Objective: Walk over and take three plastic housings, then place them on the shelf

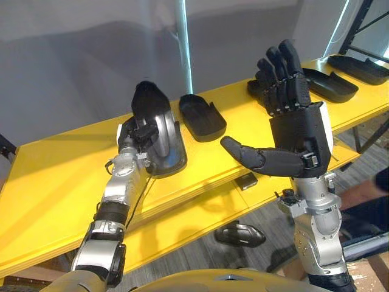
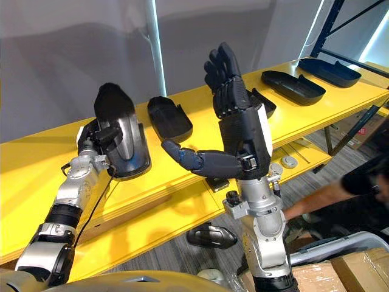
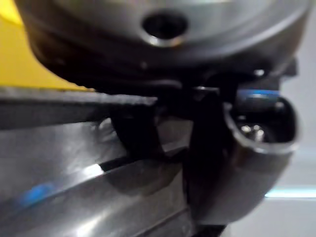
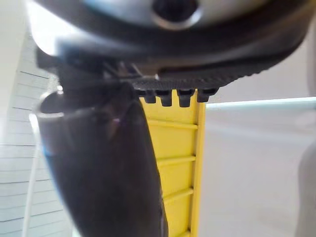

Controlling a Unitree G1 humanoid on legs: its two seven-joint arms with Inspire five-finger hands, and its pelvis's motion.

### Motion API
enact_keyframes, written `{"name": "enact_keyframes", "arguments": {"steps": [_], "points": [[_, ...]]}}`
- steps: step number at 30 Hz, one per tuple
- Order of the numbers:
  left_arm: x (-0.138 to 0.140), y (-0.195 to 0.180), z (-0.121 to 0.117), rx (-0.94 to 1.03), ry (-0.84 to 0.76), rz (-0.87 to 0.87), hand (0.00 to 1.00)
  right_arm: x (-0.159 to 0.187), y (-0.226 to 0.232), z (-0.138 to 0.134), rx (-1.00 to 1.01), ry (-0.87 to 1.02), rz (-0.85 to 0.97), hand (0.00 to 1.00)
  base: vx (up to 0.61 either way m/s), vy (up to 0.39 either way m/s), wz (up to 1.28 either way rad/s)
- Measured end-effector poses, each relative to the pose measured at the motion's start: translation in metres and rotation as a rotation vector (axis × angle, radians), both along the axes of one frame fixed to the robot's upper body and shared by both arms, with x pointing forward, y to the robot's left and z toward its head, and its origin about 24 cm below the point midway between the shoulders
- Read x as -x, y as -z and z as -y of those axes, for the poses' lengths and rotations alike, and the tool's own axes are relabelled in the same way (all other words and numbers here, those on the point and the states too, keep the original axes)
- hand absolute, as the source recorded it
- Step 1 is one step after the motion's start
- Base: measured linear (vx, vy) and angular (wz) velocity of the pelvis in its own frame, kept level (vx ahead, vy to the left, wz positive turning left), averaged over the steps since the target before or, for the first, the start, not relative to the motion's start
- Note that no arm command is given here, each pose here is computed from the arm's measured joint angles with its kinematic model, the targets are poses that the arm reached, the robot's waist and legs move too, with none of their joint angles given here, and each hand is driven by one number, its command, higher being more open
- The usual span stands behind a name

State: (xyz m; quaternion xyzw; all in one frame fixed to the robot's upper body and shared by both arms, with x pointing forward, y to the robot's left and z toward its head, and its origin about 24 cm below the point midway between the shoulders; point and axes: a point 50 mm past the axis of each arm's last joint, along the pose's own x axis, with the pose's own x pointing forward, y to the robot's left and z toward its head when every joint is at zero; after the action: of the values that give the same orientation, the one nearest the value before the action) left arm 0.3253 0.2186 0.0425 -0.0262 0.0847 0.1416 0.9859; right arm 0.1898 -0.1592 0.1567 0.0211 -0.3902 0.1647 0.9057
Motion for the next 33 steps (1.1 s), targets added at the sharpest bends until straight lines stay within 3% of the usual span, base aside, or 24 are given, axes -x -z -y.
{"name": "enact_keyframes", "arguments": {"steps": [20,28,29,33], "points": [[-0.014,-0.004,-0.011,-0.003,0.028,-0.132,0.0,-0.004,0.003,0.003,-0.019,0.043,-0.059,1.0,0.0,0.001,0.06],[-0.015,-0.011,-0.03,-0.027,-0.008,-0.127,0.0,-0.004,0.003,0.001,-0.025,0.04,-0.061,1.0,0.0,-0.004,0.05],[-0.014,-0.011,-0.032,-0.026,-0.006,-0.131,1.0,-0.004,0.003,0.001,-0.026,0.041,-0.062,1.0,-0.01,-0.004,0.08],[-0.013,-0.008,-0.034,-0.017,-0.013,-0.155,1.0,-0.005,0.002,0.0,-0.03,0.037,-0.06,1.0,-0.01,-0.002,0.01]]}}
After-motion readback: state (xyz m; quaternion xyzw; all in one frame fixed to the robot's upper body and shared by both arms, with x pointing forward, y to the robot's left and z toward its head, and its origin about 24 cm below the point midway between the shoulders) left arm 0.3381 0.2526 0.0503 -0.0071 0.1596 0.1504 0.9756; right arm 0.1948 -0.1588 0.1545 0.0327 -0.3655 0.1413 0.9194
